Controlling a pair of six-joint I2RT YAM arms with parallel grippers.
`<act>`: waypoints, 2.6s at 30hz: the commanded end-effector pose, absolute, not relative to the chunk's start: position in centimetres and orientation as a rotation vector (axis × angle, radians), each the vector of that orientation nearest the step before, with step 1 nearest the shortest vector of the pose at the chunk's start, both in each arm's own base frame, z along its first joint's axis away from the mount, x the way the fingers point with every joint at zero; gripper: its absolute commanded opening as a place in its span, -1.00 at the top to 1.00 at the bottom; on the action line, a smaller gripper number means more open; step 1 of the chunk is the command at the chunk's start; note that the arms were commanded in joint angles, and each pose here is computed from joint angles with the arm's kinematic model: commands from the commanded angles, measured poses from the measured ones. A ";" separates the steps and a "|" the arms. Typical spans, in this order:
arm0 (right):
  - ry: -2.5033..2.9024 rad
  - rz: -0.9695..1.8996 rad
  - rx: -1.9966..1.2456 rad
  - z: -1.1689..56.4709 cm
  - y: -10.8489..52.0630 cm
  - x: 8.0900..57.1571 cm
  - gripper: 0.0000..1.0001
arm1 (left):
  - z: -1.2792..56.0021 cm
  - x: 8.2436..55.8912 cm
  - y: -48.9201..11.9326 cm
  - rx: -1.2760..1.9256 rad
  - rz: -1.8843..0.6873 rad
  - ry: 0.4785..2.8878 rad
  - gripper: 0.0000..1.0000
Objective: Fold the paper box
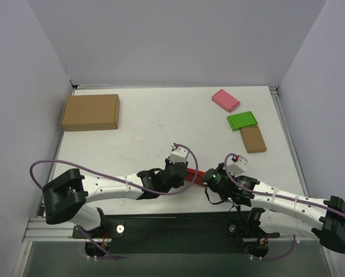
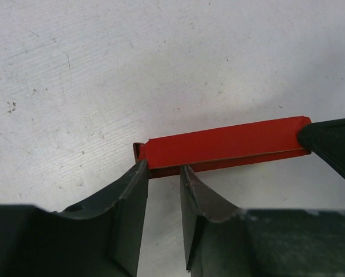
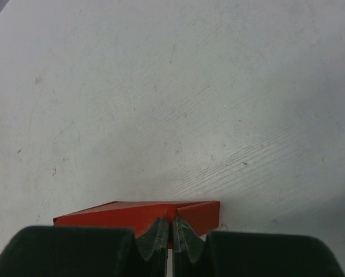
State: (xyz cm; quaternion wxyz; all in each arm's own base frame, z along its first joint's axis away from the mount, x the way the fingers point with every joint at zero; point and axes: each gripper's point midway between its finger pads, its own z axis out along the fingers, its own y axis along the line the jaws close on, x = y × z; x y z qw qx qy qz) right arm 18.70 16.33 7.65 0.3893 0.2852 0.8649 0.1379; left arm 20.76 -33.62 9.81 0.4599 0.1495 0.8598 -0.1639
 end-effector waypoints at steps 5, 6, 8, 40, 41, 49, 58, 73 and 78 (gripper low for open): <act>2.348 0.209 0.660 4.9 15.4 16.3 1.00 | 8.6 17.7 -31.4 0.593 -0.366 2.220 0.04; 2.346 0.213 0.664 4.9 15.4 16.3 1.00 | 8.8 17.6 -31.4 0.597 -0.375 2.215 0.02; 2.342 0.206 0.663 4.9 15.4 16.4 1.00 | 9.2 17.6 -31.2 0.594 -0.388 2.207 -0.01; 2.311 0.220 0.671 5.8 15.7 17.1 1.00 | 14.6 23.7 -32.3 0.151 -1.086 2.148 -0.45; 2.311 0.223 0.672 5.9 15.8 17.1 1.00 | 14.3 23.6 -32.5 0.150 -1.094 2.151 -0.45; 2.310 0.221 0.673 5.8 15.7 17.0 1.00 | 11.9 23.5 -32.1 0.131 -1.078 2.211 -0.38; 2.312 0.217 0.672 5.7 15.6 17.0 1.00 | 9.9 22.9 -32.2 0.123 -1.100 2.242 -0.22; 2.312 0.209 0.681 5.5 15.5 17.0 1.00 | 6.3 22.0 -31.7 0.137 -1.108 2.272 0.41; 2.318 0.196 0.676 5.3 15.5 17.0 1.00 | 4.8 21.7 -31.2 0.144 -1.084 2.304 0.56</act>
